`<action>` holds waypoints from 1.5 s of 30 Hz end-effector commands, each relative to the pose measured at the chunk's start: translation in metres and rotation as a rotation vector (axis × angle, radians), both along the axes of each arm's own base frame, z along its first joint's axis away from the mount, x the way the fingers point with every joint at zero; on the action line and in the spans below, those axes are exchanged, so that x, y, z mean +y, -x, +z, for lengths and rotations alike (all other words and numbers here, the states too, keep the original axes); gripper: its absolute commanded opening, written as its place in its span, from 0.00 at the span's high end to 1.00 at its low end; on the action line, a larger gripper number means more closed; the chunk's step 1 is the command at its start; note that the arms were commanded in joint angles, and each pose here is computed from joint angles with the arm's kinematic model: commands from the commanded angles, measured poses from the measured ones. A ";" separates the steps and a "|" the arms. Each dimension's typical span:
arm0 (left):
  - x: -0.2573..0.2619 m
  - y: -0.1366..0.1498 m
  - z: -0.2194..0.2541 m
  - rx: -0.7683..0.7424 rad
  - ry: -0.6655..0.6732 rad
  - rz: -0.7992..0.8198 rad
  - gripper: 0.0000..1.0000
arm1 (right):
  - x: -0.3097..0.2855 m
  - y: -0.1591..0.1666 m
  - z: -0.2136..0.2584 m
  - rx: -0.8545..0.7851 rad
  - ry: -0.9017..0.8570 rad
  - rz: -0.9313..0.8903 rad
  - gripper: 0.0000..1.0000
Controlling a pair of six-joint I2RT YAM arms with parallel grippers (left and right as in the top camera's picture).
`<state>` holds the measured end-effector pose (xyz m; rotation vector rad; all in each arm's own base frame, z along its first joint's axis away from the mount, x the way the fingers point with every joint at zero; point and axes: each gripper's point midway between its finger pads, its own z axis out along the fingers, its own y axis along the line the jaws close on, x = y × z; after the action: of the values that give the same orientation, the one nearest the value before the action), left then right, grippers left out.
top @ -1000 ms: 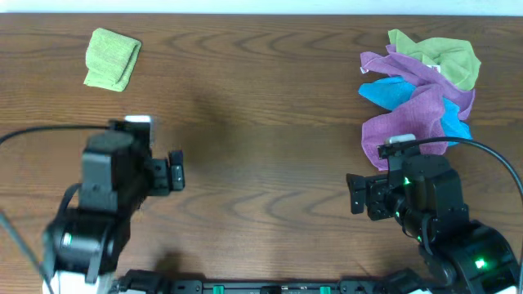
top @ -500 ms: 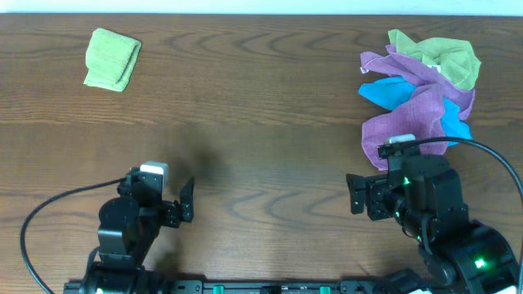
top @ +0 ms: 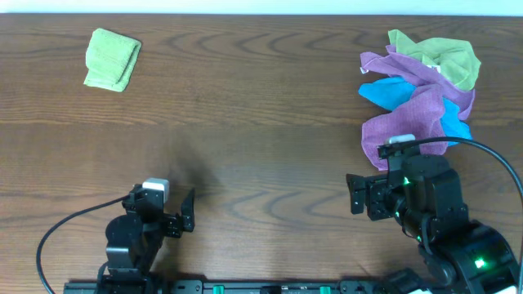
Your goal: Fold the cloth
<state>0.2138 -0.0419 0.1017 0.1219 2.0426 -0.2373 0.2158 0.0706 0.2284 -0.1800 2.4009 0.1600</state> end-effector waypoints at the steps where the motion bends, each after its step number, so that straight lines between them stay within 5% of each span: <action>1: 0.000 0.000 -0.002 -0.021 0.015 0.003 0.05 | 0.000 0.000 0.000 -0.001 -0.003 -0.005 0.01; 45: 0.002 -0.002 0.009 -0.079 0.021 0.017 0.05 | -0.018 0.002 0.008 -0.053 0.024 -0.063 0.01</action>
<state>0.2153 -0.0413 0.1187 0.1211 1.9461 -0.2333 0.2147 0.0650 0.2324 -0.1598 2.3807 0.1434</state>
